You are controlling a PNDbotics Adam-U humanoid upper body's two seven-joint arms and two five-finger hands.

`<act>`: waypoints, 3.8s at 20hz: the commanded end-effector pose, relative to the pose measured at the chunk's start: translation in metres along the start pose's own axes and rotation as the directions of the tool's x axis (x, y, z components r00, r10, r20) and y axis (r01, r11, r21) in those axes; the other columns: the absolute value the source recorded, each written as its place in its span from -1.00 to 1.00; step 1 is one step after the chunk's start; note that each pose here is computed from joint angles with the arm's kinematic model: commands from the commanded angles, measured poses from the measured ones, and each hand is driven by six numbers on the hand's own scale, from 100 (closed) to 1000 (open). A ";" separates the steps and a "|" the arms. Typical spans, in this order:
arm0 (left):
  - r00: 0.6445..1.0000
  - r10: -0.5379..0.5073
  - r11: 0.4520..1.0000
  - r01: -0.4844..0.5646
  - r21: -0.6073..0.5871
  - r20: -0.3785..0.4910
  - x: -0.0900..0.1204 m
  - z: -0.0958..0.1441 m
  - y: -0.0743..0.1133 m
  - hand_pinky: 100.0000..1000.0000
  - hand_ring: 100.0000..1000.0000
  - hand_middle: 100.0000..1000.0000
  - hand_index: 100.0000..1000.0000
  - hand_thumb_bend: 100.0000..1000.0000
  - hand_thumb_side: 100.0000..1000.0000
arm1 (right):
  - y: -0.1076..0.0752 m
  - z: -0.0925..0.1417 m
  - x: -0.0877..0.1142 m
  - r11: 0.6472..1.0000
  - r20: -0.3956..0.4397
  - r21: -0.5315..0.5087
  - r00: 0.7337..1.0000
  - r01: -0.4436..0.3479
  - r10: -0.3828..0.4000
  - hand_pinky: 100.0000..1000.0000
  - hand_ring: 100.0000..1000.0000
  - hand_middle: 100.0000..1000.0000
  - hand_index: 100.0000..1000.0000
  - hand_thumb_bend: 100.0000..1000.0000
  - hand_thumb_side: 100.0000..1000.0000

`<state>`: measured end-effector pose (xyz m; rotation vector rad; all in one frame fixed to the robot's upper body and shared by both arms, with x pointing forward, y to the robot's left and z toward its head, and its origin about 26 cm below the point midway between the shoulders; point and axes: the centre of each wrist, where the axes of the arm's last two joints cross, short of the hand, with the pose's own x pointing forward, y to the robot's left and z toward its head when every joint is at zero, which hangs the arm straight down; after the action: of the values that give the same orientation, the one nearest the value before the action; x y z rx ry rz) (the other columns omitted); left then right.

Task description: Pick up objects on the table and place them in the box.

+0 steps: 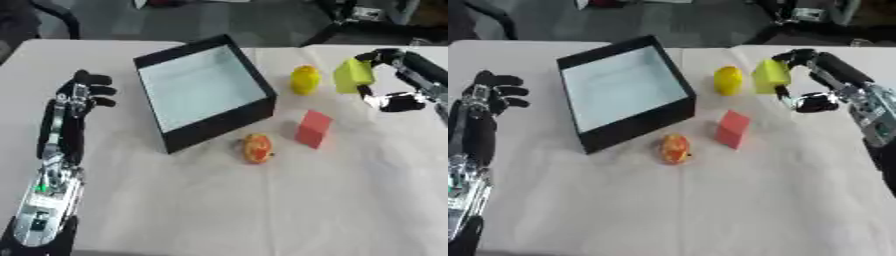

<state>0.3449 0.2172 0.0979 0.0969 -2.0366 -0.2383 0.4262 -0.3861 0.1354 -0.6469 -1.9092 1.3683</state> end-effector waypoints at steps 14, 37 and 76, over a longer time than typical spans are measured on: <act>0.995 0.024 0.998 -0.019 -0.052 0.096 0.022 -0.015 -0.011 0.08 0.17 0.13 0.23 -1.00 0.75 | -0.073 -0.052 0.068 0.996 0.286 -0.004 0.954 0.091 -0.086 0.56 0.38 -0.38 0.20 -1.00 -0.66; 0.973 0.112 0.984 -0.081 -0.160 0.201 0.049 -0.033 -0.040 0.08 0.17 0.12 0.24 -1.00 0.74 | -0.020 -0.059 0.033 0.985 0.120 0.155 0.989 0.070 -0.090 0.60 0.51 0.13 0.65 -1.00 -0.77; 0.973 0.107 0.986 -0.077 -0.151 0.203 0.048 -0.032 -0.038 0.07 0.17 0.12 0.24 -1.00 0.74 | -0.032 -0.025 0.006 0.999 -0.158 -0.013 0.987 0.040 -0.042 0.71 0.71 0.82 0.96 -1.00 0.24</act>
<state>0.3505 0.1652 0.1374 -0.1260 -2.1899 -0.3511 0.4432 -0.3607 0.1563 -0.6459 -1.7999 1.2740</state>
